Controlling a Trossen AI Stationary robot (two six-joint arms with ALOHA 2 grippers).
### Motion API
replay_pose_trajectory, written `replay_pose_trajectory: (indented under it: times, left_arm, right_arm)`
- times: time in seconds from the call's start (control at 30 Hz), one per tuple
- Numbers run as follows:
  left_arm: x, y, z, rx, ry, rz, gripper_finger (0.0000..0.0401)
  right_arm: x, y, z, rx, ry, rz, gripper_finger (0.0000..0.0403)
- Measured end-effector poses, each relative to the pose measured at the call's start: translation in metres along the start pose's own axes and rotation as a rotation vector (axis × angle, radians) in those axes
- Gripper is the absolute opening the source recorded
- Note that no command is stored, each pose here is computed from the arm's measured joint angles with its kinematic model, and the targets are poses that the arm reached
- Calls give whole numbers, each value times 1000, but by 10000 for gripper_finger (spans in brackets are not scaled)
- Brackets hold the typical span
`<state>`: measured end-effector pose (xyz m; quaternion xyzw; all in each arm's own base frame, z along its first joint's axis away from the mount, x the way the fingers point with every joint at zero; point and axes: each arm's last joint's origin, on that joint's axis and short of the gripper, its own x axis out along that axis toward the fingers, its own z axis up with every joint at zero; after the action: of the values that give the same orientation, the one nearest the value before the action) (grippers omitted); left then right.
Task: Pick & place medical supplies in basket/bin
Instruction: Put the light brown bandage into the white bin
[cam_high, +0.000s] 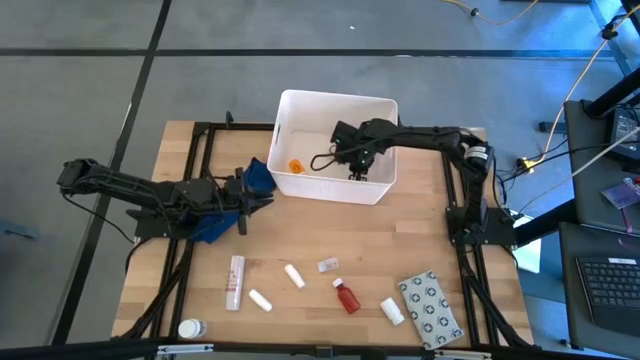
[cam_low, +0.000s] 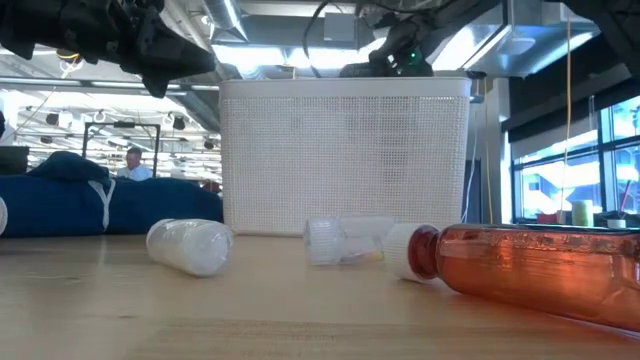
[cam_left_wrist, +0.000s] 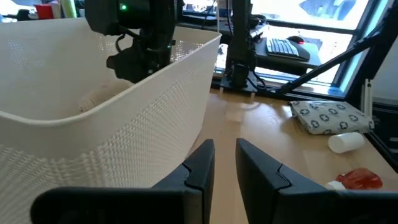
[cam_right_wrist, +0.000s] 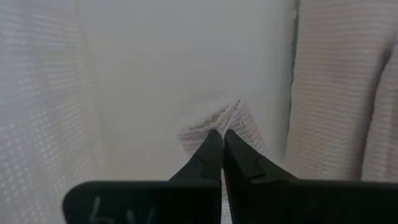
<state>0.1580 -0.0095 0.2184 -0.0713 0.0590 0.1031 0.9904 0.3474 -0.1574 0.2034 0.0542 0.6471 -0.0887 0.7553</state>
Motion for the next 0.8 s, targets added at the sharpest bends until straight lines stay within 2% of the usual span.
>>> replay_pose_trajectory:
  times: [0.23, 0.4, 0.57, 0.67, 0.8]
  left_arm:
    - [0, 0, 0, 0, 2, 1, 59]
    - [0, 0, -1, -45, 14, 4, 59]
    - [0, 0, -2, -69, 21, 5, 68]
    - [0, -1, 2, -90, 46, -3, 81]
    - [-1, -5, 15, -104, 132, -31, 101]
  right_arm:
    - [1, 0, -1, 18, 19, 0, 25]
    - [1, -1, -6, 33, 69, 2, 65]
    - [-1, -3, -9, 63, 116, -107, 116]
    - [-14, -5, -6, 95, 110, -135, 132]
    - [-54, -3, -1, 140, -6, -155, 138]
